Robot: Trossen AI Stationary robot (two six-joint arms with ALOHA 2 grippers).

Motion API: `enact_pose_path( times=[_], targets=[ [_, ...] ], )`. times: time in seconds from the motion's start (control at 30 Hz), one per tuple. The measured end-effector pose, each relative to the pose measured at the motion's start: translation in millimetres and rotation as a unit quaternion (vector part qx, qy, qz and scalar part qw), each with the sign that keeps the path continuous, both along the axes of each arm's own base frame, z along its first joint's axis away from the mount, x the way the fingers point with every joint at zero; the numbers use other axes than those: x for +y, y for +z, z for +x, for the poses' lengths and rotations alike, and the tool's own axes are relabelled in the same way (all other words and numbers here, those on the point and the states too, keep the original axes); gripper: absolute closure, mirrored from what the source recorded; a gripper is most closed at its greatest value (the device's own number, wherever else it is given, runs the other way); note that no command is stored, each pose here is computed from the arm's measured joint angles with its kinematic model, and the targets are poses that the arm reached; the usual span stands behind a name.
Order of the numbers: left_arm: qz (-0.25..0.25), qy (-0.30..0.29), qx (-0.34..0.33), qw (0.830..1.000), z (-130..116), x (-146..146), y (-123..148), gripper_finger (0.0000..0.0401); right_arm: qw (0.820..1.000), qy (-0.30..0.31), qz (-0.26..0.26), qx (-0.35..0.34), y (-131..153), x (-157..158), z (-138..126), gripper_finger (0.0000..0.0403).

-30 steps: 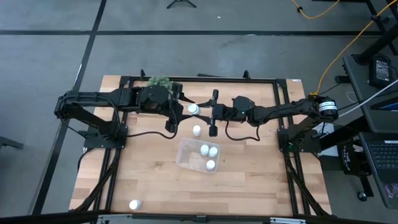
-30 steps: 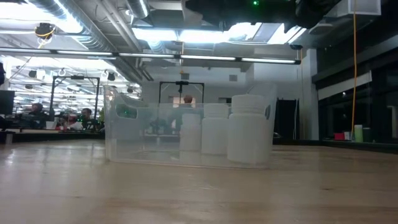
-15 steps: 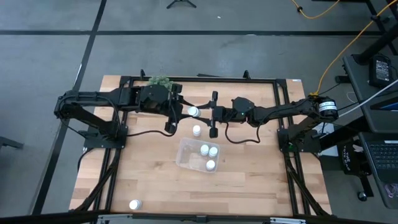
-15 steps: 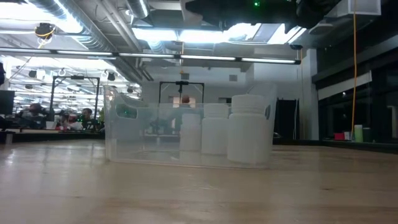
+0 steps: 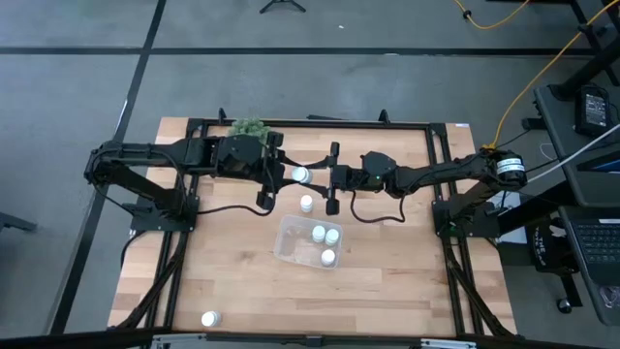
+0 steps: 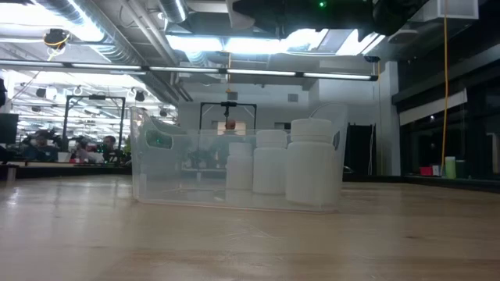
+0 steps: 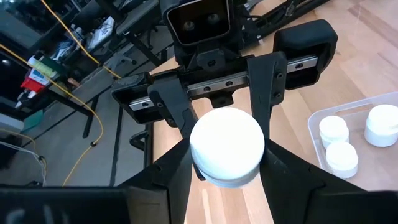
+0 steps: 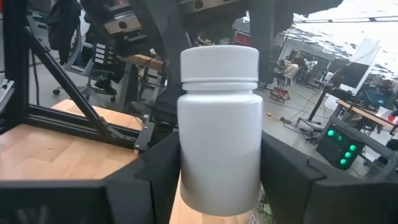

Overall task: Pick and place pill bottles into a basket
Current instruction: Adjust the white medicine bottle on the transparent bin

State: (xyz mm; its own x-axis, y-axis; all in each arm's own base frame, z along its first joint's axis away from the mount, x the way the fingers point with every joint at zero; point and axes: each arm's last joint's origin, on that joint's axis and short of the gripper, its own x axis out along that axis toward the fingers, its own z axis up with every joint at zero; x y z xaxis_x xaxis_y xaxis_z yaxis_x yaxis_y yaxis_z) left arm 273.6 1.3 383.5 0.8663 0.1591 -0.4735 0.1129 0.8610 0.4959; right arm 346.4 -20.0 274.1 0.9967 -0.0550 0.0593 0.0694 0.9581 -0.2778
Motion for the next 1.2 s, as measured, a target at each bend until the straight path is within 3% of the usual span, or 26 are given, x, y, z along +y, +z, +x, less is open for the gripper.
enact_pose_path(
  times=[0.3, 0.97, 1.2],
  targets=[
    [0.002, -0.003, 0.003, 1.0, 0.0, -0.3, -0.5, 0.0248, 1.0, -0.003, 0.01, 0.002, -0.4, -0.8, 0.0, 0.017],
    [0.005, 0.002, 0.016, 1.0, -0.7, -0.2, -2.9, 0.025, 1.0, -0.001, 0.024, 0.015, -2.3, -0.7, 0.1, 0.0163],
    [0.008, 0.0, 0.02, 1.0, -1.1, -0.2, -3.5, 0.025, 0.999, -0.001, 0.037, 0.012, -1.5, -0.9, 0.2, 0.0107]
  ],
)
